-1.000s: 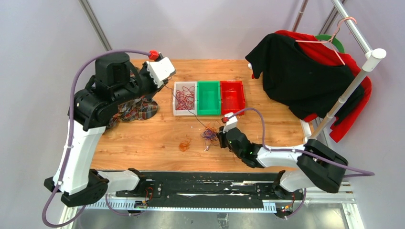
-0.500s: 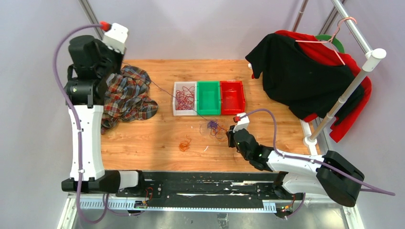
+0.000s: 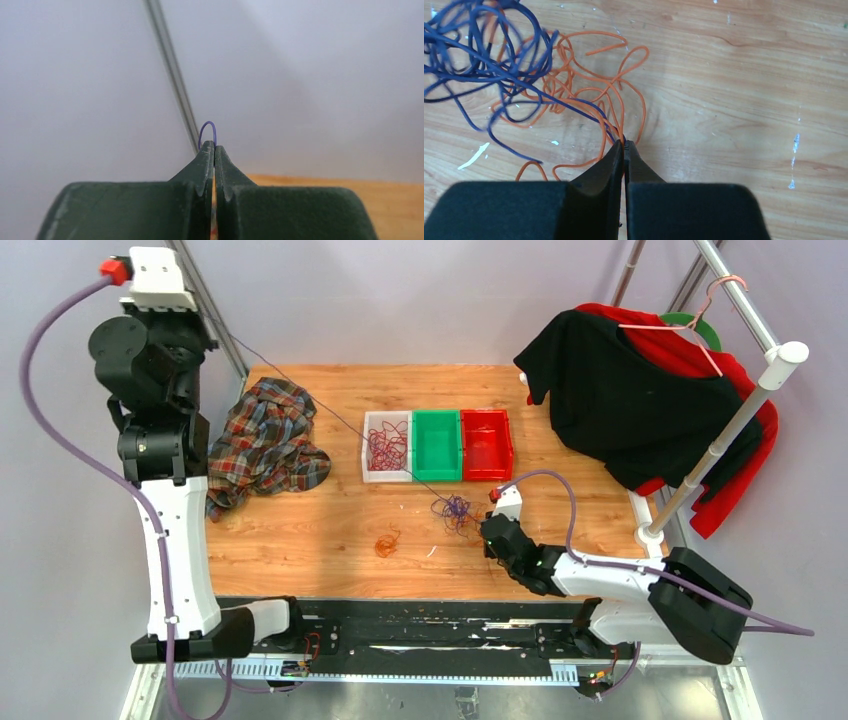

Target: Untangle the cables

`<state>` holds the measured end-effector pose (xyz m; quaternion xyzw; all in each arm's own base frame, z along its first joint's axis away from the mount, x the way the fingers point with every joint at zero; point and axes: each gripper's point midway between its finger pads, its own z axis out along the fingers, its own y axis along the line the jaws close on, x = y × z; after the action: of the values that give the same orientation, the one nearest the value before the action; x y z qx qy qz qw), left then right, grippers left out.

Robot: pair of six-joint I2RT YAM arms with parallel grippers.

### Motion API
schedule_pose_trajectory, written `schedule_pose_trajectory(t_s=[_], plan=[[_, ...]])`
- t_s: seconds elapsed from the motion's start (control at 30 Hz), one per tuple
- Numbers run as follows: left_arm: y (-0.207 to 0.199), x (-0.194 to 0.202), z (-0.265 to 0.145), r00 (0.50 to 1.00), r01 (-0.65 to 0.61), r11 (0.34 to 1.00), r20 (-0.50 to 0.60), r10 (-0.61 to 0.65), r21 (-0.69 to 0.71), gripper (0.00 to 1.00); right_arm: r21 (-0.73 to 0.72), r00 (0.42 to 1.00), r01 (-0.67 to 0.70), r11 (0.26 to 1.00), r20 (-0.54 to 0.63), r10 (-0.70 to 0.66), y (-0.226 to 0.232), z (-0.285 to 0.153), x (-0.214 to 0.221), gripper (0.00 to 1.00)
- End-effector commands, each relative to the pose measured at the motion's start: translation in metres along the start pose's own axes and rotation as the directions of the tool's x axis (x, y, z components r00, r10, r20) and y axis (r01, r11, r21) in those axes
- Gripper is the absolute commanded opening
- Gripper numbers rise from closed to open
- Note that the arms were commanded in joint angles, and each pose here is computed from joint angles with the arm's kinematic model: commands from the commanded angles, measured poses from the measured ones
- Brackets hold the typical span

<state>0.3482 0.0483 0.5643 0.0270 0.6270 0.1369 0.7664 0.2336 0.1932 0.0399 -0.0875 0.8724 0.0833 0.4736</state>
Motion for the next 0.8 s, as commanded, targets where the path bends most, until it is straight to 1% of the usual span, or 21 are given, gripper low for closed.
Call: schedule_pose_trajectory(t_s=[0.0, 0.17, 0.3, 0.5, 0.53, 0.57, 0.67, 0.77], plan=[[0.067, -0.084, -0.027, 0.943, 0.180, 0.941, 0.323, -0.083, -0.285, 0.01, 0.136, 0.998, 0.002, 0.991, -0.060, 0.006, -0.027, -0.001, 0.015, 0.01], [0.085, -0.127, -0.047, 0.862, 0.324, 0.895, 0.485, -0.147, -0.305, 0.01, 0.198, 0.996, 0.005, 0.980, -0.090, 0.013, -0.037, -0.002, 0.023, 0.01], [0.086, -0.153, -0.054, 0.811, 0.371, 0.892, 0.557, -0.176, -0.258, 0.00, 0.253, 0.992, 0.010, 0.967, -0.122, 0.022, -0.046, -0.003, 0.032, 0.00], [0.115, -0.199, -0.076, 0.737, 0.413, 0.848, 0.669, -0.098, -0.331, 0.01, 0.334, 0.988, 0.021, 0.942, -0.153, 0.032, -0.059, -0.008, 0.039, 0.00], [0.111, -0.203, -0.073, 0.740, 0.398, 0.862, 0.665, -0.100, -0.313, 0.01, 0.328, 0.988, 0.015, 0.944, -0.151, 0.037, -0.058, -0.008, 0.038, 0.00], [0.103, -0.202, -0.066, 0.753, 0.382, 0.882, 0.646, -0.125, -0.275, 0.01, 0.309, 0.989, 0.004, 0.951, -0.144, 0.042, -0.054, -0.007, 0.037, 0.01], [0.061, -0.187, -0.046, 0.789, 0.321, 0.943, 0.575, -0.217, -0.084, 0.00, 0.210, 0.994, -0.043, 0.977, -0.089, 0.063, -0.038, -0.004, 0.026, 0.01], [0.026, -0.166, -0.032, 0.820, 0.280, 0.958, 0.503, -0.273, 0.064, 0.00, 0.108, 0.997, -0.061, 0.992, -0.033, 0.065, -0.021, -0.005, 0.007, 0.02]])
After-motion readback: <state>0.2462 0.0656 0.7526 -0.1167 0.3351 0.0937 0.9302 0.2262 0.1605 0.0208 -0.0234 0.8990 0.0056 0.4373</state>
